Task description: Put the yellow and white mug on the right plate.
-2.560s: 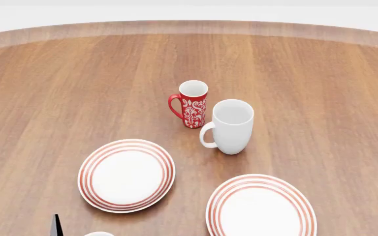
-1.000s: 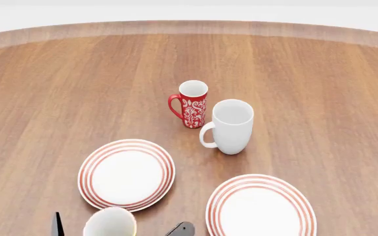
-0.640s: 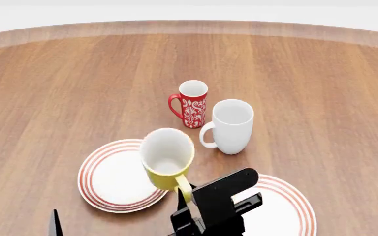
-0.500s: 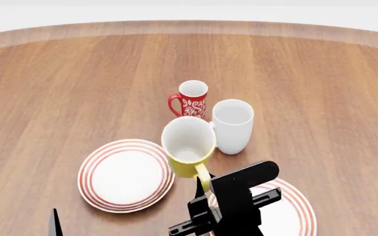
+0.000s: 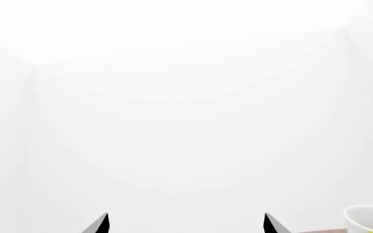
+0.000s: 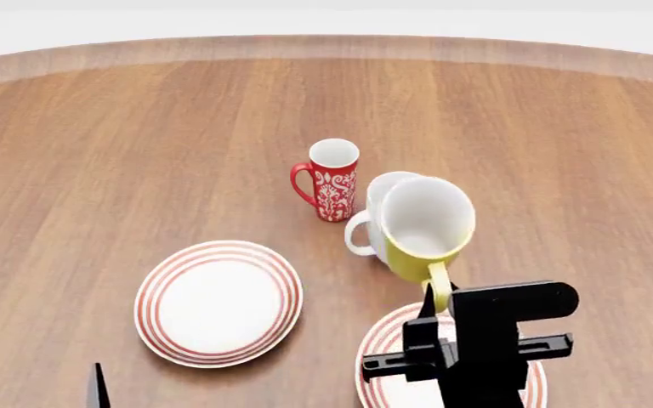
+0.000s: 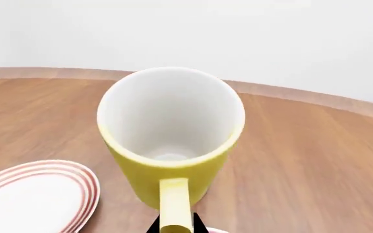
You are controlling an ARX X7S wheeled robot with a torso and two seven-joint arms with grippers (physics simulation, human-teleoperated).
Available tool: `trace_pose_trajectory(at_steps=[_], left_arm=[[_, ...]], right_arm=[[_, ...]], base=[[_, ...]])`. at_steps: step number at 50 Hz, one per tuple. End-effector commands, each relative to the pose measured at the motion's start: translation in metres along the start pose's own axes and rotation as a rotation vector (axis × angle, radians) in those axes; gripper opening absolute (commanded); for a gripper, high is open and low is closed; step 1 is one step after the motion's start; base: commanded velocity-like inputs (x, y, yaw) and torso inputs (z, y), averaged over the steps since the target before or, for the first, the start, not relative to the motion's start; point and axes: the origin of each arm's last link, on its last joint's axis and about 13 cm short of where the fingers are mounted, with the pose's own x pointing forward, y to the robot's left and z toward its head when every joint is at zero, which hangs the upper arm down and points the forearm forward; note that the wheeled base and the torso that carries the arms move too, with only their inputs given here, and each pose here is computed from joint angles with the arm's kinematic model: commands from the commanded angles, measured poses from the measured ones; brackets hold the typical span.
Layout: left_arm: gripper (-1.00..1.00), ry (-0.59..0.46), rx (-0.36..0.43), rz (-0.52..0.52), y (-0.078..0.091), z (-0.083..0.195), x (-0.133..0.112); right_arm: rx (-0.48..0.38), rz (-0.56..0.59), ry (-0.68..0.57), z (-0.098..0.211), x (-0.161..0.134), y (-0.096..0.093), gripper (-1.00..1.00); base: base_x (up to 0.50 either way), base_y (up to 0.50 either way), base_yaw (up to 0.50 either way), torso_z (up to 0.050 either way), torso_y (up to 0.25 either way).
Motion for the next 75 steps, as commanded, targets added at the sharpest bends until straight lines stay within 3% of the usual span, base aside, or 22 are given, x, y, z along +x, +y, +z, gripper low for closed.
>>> trace_pose_trajectory(at_steps=[1,23,38,75], left_arm=[[1.00,-0.011,0.015,-0.001,0.000,0.001,0.002],[1.00,0.001,0.016,0.004,0.001,-0.001,0.003],[1.00,0.006,0.016,0.003,0.001,-0.002,0.003],[1.00,0.017,0.014,-0.008,-0.001,-0.003,0.001]], right_arm=[[0.027,-0.076,-0.030,0.001,-0.003,-0.009,-1.00],[0.071,-0.109,0.072,-0.006,0.023,-0.009,-1.00],[0.077,-0.068,0.150,-0.026,0.019,0.001,-1.00],[0.092,-0.072,0.221,-0.050,0.010,0.003,-1.00]], base=[[0.00,0.00,0.00,0.000,0.000],[0.00,0.00,0.00,0.000,0.000],[0.00,0.00,0.00,0.000,0.000],[0.00,0.00,0.00,0.000,0.001]])
